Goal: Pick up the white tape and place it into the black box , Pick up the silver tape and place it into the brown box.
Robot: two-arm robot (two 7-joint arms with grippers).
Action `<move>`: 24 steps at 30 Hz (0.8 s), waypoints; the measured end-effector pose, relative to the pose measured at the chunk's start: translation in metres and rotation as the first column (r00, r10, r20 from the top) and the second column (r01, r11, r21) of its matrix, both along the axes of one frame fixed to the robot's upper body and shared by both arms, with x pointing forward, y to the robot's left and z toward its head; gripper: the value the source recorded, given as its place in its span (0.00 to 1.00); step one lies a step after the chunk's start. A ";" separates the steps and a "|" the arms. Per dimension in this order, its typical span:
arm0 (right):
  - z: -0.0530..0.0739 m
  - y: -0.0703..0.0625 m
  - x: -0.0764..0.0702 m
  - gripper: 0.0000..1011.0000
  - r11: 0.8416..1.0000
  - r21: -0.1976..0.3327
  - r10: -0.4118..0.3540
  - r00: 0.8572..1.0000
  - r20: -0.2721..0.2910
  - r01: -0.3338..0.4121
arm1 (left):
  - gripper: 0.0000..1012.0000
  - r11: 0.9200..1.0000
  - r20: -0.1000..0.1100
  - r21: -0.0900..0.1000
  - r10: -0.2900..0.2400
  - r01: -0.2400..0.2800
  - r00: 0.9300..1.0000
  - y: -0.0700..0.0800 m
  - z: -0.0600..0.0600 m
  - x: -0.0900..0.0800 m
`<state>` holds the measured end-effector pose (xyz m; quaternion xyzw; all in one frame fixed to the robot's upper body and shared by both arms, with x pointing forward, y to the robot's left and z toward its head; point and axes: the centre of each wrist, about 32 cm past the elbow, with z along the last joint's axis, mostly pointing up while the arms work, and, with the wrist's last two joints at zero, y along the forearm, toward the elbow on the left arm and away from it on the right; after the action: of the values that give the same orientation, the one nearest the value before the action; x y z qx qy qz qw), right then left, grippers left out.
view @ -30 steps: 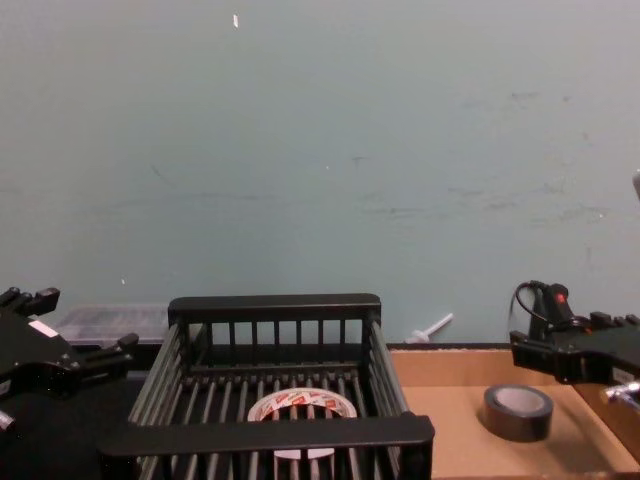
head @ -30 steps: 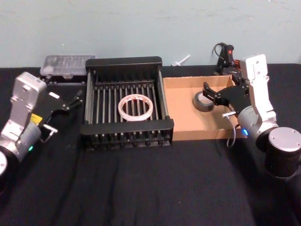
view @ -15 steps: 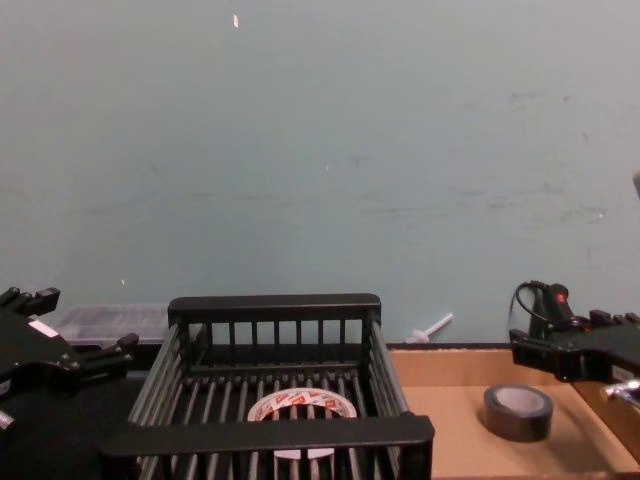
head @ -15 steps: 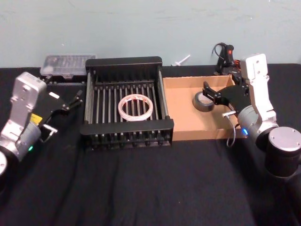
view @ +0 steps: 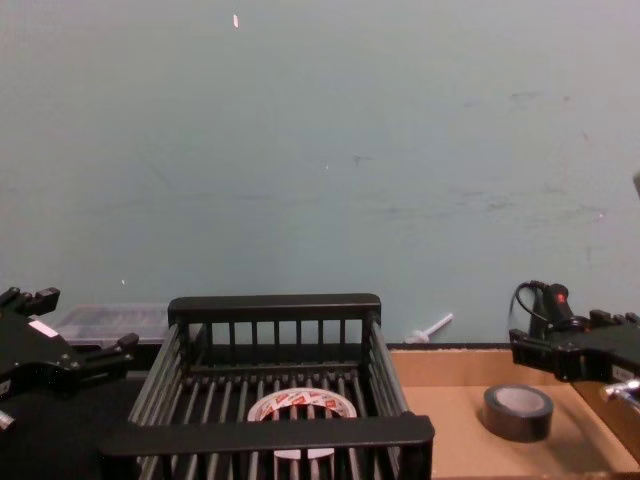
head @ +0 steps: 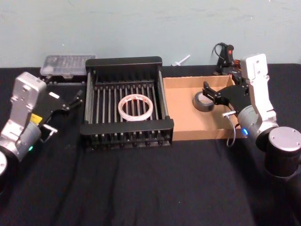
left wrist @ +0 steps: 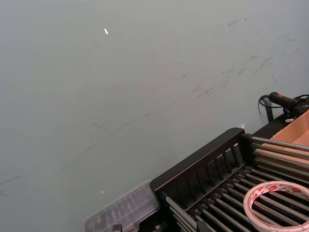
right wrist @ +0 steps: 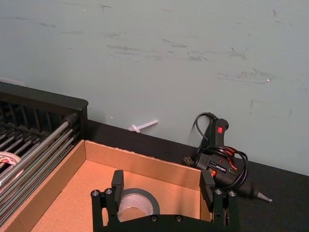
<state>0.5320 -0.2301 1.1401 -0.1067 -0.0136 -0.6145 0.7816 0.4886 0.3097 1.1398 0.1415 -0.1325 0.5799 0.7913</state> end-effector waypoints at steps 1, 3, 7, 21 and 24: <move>0.000 0.000 0.000 0.99 1.000 0.000 0.000 1.000 0.000 0.000 | 0.99 1.000 0.000 0.000 0.000 0.000 1.000 0.000 0.000 0.000; 0.000 0.000 0.000 0.99 1.000 0.000 0.000 1.000 0.000 0.000 | 0.99 1.000 0.000 0.000 0.000 0.000 1.000 0.000 0.000 0.000; 0.000 0.000 0.000 0.99 1.000 0.000 0.000 1.000 0.000 0.000 | 0.99 1.000 0.000 0.000 0.000 0.000 1.000 0.000 0.000 0.000; 0.000 0.000 0.000 0.99 1.000 0.000 0.000 1.000 0.000 0.000 | 0.99 1.000 0.000 0.000 0.000 0.000 1.000 0.000 0.000 0.000; 0.000 0.000 0.000 0.99 1.000 0.000 0.000 1.000 0.000 0.000 | 0.99 1.000 0.000 0.000 0.000 0.000 1.000 0.000 0.000 0.000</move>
<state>0.5319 -0.2301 1.1400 -0.1068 -0.0136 -0.6145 0.7816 0.4886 0.3097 1.1398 0.1415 -0.1324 0.5799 0.7913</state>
